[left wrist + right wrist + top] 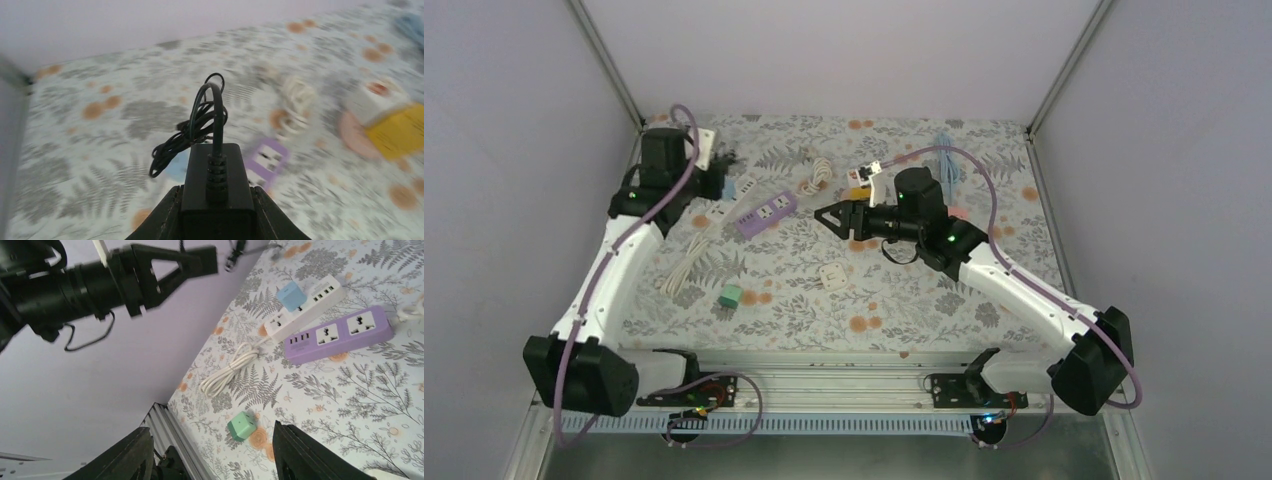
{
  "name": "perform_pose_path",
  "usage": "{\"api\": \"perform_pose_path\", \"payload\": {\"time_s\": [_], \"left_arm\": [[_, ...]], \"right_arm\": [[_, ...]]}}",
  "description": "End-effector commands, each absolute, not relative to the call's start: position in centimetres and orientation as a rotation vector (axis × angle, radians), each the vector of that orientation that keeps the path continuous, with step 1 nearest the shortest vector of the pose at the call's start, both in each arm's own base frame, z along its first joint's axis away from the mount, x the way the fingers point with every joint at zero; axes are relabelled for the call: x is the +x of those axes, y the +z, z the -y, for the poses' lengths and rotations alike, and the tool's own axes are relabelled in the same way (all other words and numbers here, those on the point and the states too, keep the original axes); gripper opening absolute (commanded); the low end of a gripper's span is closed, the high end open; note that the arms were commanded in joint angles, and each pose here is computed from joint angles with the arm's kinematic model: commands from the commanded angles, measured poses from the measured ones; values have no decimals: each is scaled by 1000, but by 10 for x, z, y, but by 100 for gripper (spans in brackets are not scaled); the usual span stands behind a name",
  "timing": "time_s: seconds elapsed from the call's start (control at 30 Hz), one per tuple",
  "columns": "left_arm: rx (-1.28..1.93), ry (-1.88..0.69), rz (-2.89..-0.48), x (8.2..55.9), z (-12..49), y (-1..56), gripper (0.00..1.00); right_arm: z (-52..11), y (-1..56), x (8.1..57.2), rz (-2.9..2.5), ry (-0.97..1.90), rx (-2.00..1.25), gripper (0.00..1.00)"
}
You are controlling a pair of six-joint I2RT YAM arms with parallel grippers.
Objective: Insert the plug
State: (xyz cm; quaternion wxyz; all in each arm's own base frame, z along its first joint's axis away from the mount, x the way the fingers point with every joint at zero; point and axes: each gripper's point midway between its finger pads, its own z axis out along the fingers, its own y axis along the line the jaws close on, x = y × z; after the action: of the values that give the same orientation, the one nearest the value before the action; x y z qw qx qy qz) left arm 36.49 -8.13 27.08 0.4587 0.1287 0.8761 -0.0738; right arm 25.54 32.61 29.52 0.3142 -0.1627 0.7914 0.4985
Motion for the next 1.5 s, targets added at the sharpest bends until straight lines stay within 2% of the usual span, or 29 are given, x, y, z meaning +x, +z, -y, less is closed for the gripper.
{"api": "perform_pose_path", "payload": {"time_s": [0.0, 0.2, 0.3, 0.43, 0.83, 1.03, 1.47], "left_arm": [[-16, -6, -2217, 391, 5, 277, 11], [-209, 73, -2362, 406, -56, 217, 11], [-133, 139, -2432, 412, -70, 185, 11], [36, -9, -2501, 422, -56, 168, 11], [239, -153, -2592, 425, -29, 136, 11], [322, -113, -2679, 422, -16, 113, 11], [438, -126, -2719, 426, 0, 102, 11]], "right_arm": [[-318, 291, 260, -2078, 1259, -414, 61], [-316, 289, 258, -2076, 1248, -424, 62], [-317, 284, 260, -2086, 1244, -427, 62], [-321, 275, 261, -2126, 1251, -443, 62], [-319, 279, 263, -2111, 1229, -458, 61], [-317, 274, 264, -2127, 1217, -447, 60], [-316, 270, 264, -2142, 1221, -419, 60]]}}
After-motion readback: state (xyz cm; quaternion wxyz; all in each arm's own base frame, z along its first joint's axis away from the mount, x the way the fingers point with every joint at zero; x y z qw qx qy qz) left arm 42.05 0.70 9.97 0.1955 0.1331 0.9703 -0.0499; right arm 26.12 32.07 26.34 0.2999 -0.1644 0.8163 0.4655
